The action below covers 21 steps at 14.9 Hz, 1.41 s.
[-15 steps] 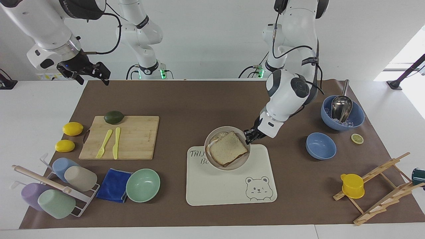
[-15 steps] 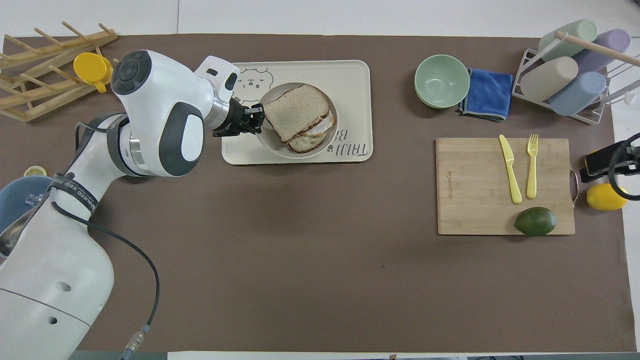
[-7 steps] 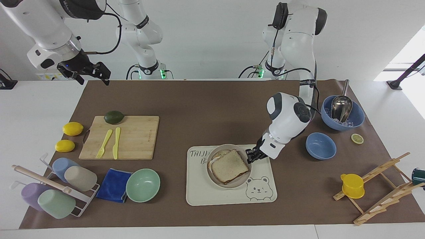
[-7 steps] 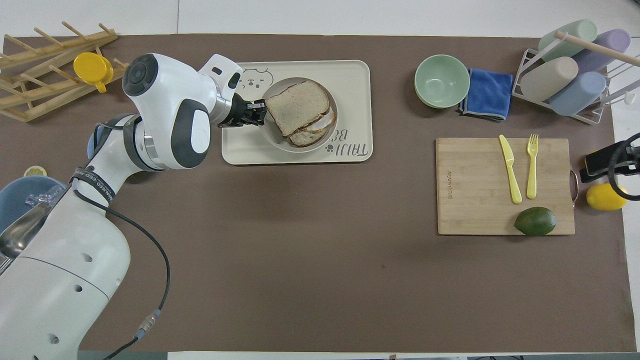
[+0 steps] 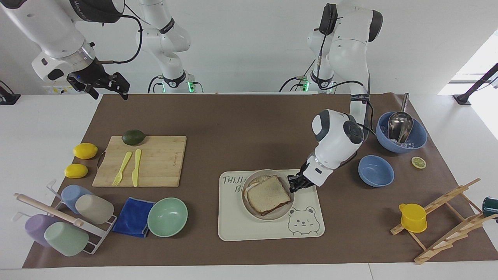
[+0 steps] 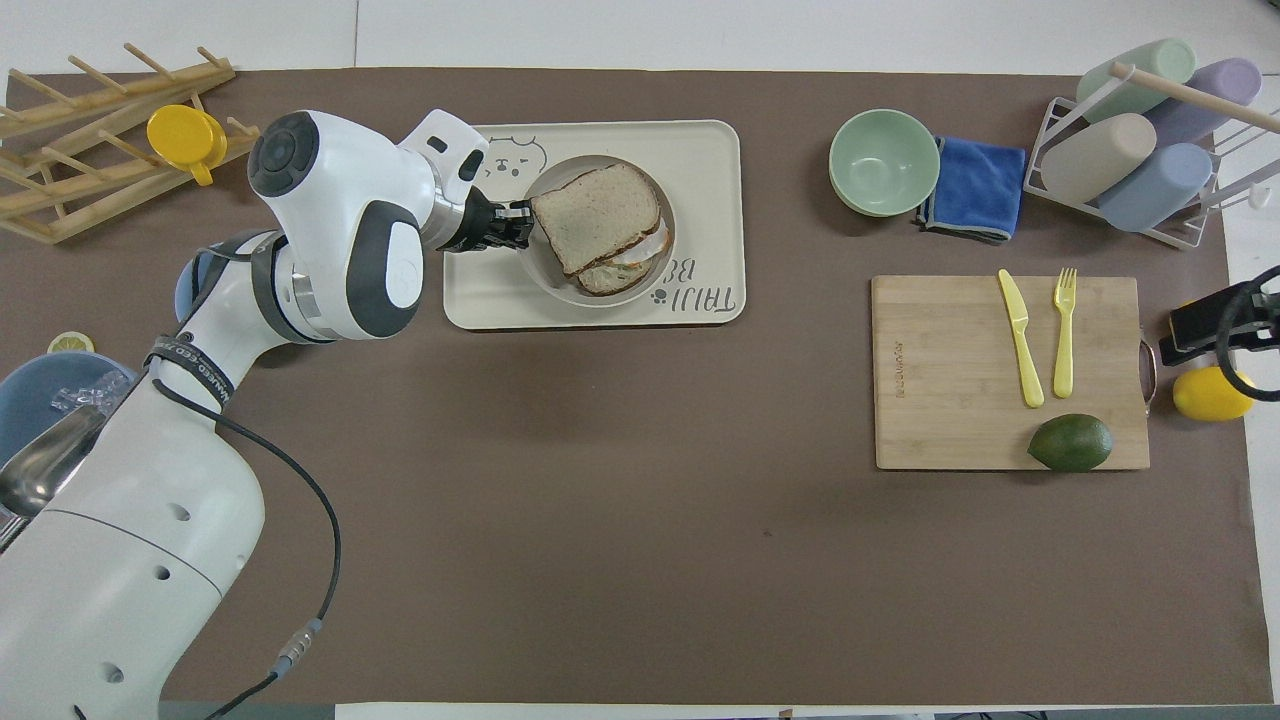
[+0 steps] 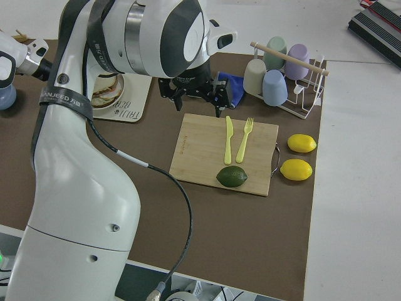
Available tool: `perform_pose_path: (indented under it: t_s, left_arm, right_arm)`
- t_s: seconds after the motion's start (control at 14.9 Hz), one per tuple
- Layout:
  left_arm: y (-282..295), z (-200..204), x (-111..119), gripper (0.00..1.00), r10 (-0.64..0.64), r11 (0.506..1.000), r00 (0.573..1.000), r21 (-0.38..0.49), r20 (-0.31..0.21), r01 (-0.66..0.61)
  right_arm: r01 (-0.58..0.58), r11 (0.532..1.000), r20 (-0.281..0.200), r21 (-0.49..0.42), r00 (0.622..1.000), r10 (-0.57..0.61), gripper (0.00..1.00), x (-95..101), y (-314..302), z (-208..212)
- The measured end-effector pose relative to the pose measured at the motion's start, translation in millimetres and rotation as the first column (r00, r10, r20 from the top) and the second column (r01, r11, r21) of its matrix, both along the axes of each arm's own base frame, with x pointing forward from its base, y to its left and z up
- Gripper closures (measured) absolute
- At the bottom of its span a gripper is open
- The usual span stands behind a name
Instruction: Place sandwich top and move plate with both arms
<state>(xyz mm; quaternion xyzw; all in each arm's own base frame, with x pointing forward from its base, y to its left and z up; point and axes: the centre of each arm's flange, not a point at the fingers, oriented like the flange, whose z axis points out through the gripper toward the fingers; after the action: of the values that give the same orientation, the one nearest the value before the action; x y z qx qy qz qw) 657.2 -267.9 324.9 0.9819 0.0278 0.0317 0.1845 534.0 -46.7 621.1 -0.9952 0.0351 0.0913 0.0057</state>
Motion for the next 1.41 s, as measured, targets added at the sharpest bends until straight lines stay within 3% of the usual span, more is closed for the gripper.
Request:
perform_pose_path:
  t_s: [0.2,0.61,0.67,0.87,1.01,1.21,1.41]
  left_arm:
    - [0.4,0.7,0.8,0.7,-0.005,1.0,1.0,-0.002,0.009,0.005]
    - [13.5,14.3,10.0,0.04,-0.008,1.0,1.0,-0.003,0.01,0.008]
    - [18.9,21.4,13.0,0.0,-0.005,1.0,1.0,0.0,0.01,0.005]
    - [49.8,52.7,18.9,0.0,0.006,1.0,1.0,0.025,0.006,-0.006]
    - [71.4,82.8,14.9,0.0,-0.024,0.995,1.0,0.098,0.007,0.023]
    - [100.2,133.5,-2.8,0.0,-0.081,0.965,0.997,0.248,-0.016,0.083]
    - [127.2,189.6,-29.5,0.0,-0.089,0.94,0.995,0.325,-0.049,0.1]
  right_arm:
    - [0.0,1.0,0.0,0.0,1.0,0.0,0.0,0.0,0.0,0.0]
    - [0.0,1.0,0.0,0.0,1.0,0.0,0.0,0.0,0.0,0.0]
    - [0.0,1.0,0.0,0.0,1.0,0.0,0.0,0.0,0.0,0.0]
    - [0.0,1.0,0.0,0.0,1.0,0.0,0.0,0.0,0.0,0.0]
    - [0.0,1.0,0.0,0.0,1.0,0.0,0.0,0.0,0.0,0.0]
    - [0.0,1.0,0.0,0.0,1.0,0.0,0.0,0.0,0.0,0.0]
    - [0.0,1.0,0.0,0.0,1.0,0.0,0.0,0.0,0.1,0.0]
